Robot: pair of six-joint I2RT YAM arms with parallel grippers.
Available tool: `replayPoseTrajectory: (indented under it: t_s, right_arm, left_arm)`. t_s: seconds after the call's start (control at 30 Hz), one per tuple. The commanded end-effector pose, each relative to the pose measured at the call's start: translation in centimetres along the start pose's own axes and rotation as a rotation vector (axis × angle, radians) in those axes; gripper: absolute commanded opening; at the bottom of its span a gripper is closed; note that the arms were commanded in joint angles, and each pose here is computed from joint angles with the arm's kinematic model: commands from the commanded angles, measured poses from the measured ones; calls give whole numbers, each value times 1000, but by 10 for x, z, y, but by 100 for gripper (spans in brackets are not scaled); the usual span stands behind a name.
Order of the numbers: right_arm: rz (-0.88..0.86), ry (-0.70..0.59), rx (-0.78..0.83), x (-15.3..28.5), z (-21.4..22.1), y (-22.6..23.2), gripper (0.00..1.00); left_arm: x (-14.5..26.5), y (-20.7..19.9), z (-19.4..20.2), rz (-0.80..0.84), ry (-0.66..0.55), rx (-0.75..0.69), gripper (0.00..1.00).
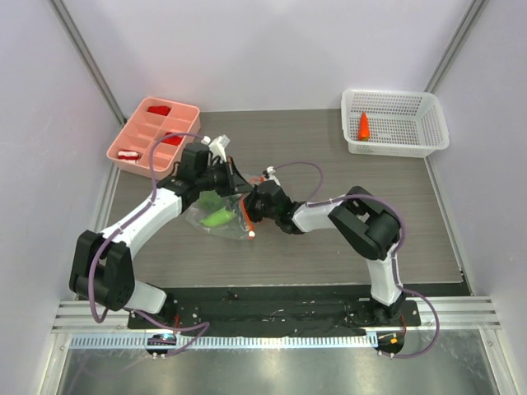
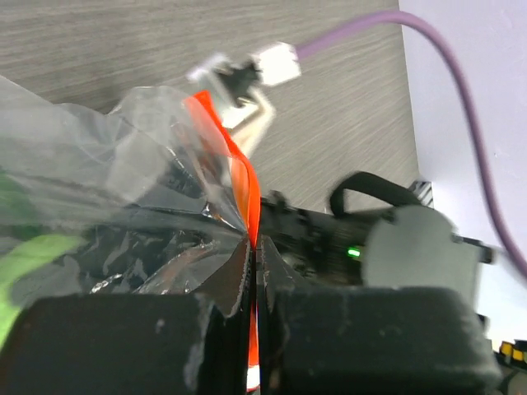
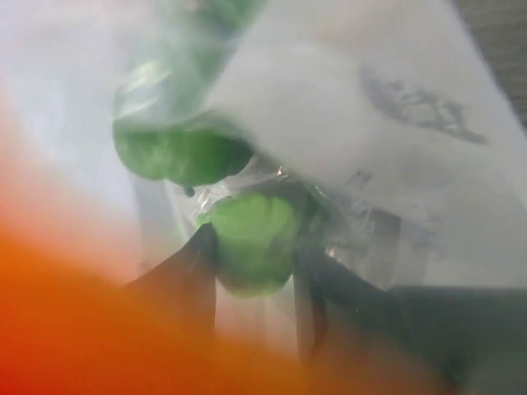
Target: Open the zip-top bag and remove the fake food
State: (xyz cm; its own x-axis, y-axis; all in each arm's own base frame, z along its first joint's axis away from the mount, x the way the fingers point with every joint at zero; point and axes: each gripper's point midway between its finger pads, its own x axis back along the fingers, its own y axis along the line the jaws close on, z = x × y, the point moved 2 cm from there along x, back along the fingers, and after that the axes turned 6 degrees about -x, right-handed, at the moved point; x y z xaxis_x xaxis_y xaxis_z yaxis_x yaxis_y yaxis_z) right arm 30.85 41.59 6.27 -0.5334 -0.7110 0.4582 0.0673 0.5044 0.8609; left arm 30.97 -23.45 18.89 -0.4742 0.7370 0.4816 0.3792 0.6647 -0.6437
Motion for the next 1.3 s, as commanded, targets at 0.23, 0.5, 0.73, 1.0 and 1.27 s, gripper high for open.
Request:
replayPoseTrajectory:
  t_s: [0.23,0.5,0.73,1.0,1.27]
  right_arm:
    - [29,-175,406,71,-29,39,1]
    - [53,-287,546,129,-50,65,1]
    - [100,-492,631,193,-92,94,1]
    - [191,-756,556,258,-179,86,1]
    - [300,-981,440,300,-268,37,1]
  left_arm:
    - [22,-1,-29,-24,-115,-2,0]
    - [22,2,-30,-31,-125,8,0]
    - [23,2,-31,-32,-128,9,0]
    - [25,3,-31,-39,-141,10,0]
    - [21,6,-29,-41,-130,19,0]
